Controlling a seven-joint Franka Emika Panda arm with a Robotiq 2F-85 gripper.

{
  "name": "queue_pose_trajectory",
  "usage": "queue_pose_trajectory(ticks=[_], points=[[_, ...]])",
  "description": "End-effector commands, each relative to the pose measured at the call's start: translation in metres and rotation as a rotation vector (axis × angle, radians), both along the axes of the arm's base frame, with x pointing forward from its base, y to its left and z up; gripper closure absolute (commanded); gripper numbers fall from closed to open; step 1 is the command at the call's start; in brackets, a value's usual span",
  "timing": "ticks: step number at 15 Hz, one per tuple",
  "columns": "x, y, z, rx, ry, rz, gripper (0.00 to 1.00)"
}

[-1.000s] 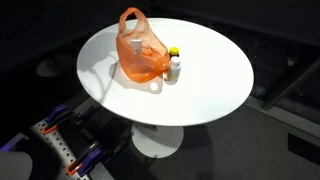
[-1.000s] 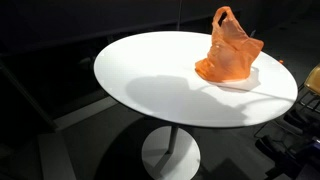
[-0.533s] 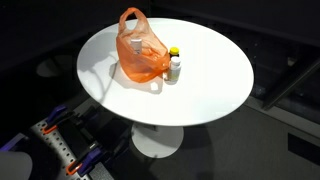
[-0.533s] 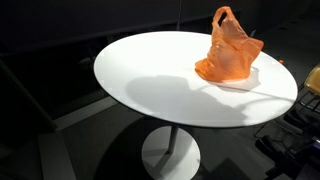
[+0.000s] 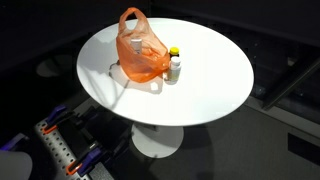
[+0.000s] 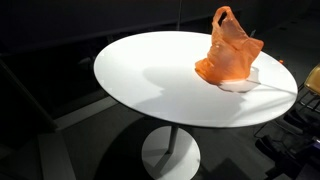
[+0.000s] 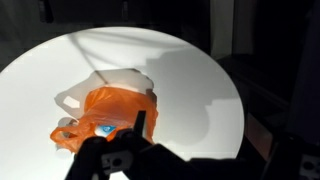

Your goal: Put the yellow bottle in the plastic bag

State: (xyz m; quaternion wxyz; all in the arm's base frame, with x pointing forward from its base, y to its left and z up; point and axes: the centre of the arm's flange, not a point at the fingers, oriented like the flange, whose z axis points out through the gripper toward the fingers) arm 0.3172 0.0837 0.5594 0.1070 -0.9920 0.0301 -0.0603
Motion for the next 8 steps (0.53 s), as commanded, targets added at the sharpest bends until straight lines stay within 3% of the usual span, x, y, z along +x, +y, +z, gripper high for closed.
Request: queue_pose_trajectory(ticks=[1, 8], points=[[0.044, -0.030, -0.014, -0.027, 0.027, -0.081, 0.00], [0.104, -0.098, -0.064, -0.066, 0.071, -0.231, 0.00]])
